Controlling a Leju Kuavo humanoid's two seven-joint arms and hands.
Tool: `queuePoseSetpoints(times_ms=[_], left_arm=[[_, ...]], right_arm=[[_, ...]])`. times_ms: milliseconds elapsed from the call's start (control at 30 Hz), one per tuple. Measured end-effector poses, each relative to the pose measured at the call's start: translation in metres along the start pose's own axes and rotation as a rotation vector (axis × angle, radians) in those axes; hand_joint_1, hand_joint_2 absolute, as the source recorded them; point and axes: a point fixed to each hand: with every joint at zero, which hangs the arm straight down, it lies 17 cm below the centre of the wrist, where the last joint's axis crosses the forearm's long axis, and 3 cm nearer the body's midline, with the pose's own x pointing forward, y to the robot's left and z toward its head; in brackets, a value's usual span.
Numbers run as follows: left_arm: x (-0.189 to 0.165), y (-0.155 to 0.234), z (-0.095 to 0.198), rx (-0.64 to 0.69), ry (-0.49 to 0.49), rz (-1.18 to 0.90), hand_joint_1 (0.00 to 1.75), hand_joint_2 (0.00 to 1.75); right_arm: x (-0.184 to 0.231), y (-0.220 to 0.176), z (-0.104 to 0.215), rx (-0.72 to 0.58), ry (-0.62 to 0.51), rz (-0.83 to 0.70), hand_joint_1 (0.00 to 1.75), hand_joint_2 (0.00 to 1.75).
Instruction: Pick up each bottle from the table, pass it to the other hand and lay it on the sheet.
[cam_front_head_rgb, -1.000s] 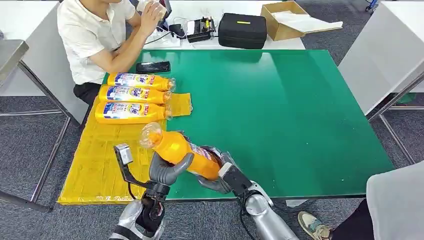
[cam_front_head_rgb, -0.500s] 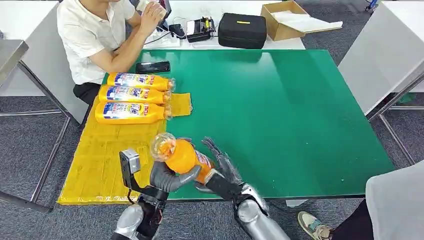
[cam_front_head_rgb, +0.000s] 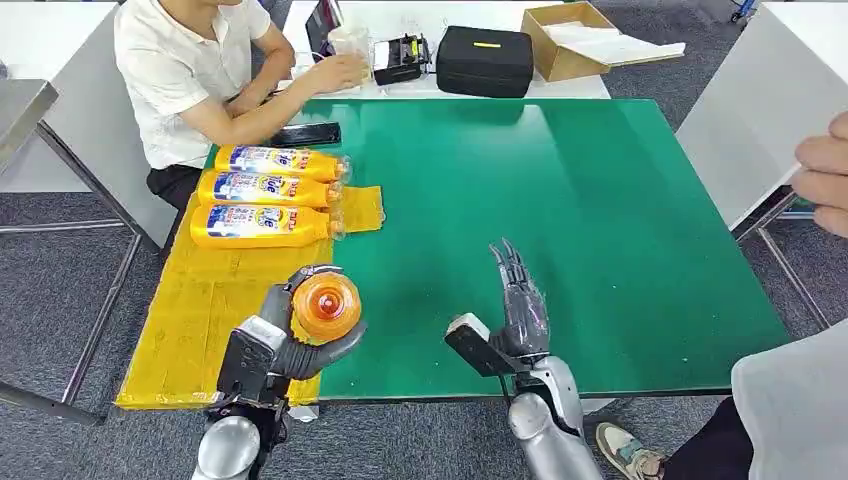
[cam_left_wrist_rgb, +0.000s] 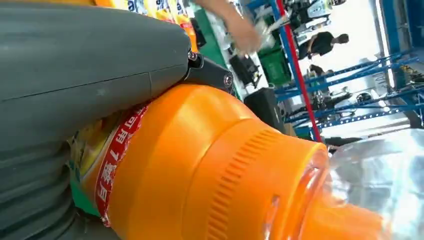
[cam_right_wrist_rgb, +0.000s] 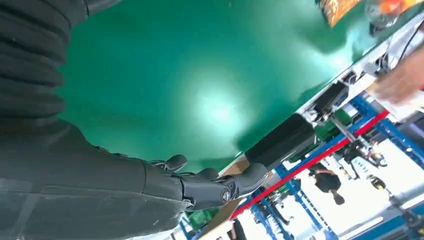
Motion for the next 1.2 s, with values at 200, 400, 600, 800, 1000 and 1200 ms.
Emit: queuePoseSetpoints(times_ms=[200, 400, 600, 800, 1000, 1200], left_arm=[[-0.008, 0.011, -0.006, 0.021, 0.009, -0.289, 1.75, 1.75], [-0.051, 0.016, -0.028, -0.034, 0.089, -0.509, 1.75, 1.75], [-0.086, 0.027, -0.038, -0.055, 0.146, -0.644, 1.75, 1.75], [-0.131, 0.039, -0.044, -0.130, 0.227, -0.967, 1.75, 1.75], [-0.172, 0.038, -0.037, -0.230, 0.338, -1.053, 1.75, 1.75], [-0.195, 0.044, -0.036, -0.288, 0.413, -1.139, 1.75, 1.75]], right_arm=[[-0.001, -0.012, -0.002, -0.041, -0.004, 0.035, 0.00, 1.75], [0.034, -0.004, -0.012, -0.001, -0.143, -0.005, 0.00, 1.75], [0.054, 0.004, -0.019, 0.016, -0.202, -0.033, 0.00, 1.75], [0.070, 0.011, -0.026, 0.034, -0.253, -0.058, 0.00, 1.75], [0.075, 0.018, -0.027, 0.050, -0.269, -0.082, 0.00, 1.75], [0.079, 0.025, -0.028, 0.072, -0.283, -0.098, 0.00, 1.75]])
